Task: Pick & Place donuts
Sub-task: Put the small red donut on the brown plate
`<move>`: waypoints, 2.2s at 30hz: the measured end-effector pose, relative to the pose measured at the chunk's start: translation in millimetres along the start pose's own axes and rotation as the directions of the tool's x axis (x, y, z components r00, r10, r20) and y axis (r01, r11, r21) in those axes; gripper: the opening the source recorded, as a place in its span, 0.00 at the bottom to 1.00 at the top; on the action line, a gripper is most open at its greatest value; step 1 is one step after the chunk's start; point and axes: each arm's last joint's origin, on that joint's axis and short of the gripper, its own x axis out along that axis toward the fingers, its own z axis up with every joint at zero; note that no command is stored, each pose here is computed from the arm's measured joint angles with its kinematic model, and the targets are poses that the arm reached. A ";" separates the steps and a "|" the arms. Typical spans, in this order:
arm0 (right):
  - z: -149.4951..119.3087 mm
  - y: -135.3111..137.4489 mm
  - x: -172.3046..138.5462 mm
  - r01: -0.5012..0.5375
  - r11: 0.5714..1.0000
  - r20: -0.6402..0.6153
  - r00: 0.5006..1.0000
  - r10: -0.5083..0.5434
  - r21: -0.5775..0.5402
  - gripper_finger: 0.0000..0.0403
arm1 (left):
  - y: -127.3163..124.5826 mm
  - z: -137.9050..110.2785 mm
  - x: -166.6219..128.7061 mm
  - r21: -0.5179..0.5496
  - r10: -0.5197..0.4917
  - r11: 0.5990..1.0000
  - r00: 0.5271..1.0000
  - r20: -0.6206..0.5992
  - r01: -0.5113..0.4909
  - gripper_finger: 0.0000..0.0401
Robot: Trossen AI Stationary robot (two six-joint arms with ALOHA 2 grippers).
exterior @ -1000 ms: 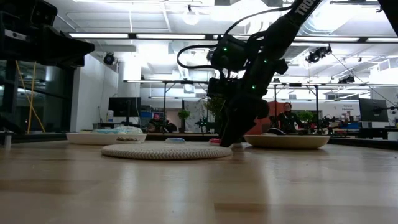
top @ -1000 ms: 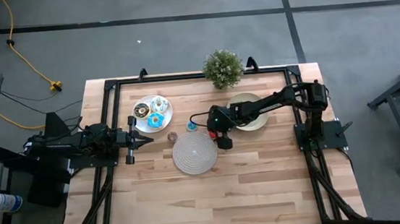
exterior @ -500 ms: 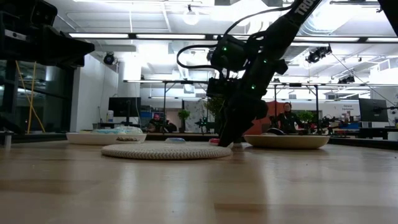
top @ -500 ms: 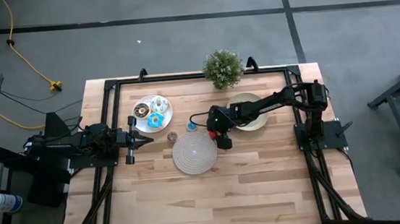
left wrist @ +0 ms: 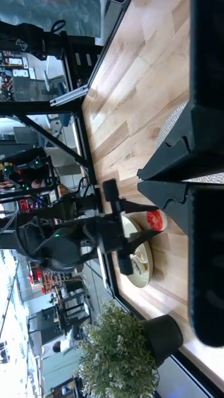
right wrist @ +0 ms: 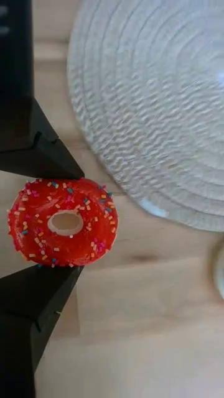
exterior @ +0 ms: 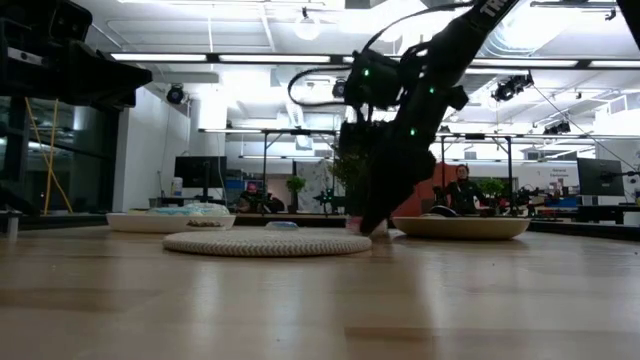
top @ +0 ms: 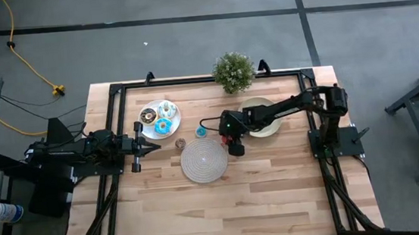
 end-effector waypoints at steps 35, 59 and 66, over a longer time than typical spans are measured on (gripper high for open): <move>-42.2 -18.2 -113.4 0.415 0.653 -0.395 0.899 -0.188 0.634 0.49 | 0.0 0.0 0.0 0.000 0.000 1.000 1.000 0.000 0.000 0.00; -98.5 -69.6 -73.9 0.488 0.543 -0.316 0.868 -0.382 0.684 0.48 | 0.0 0.0 0.0 0.000 0.000 1.000 1.000 0.000 0.000 0.00; -98.9 -79.6 -76.5 0.558 0.533 -0.320 0.819 -0.476 0.636 0.48 | 0.0 0.0 0.0 0.000 0.000 1.000 1.000 0.000 0.000 0.00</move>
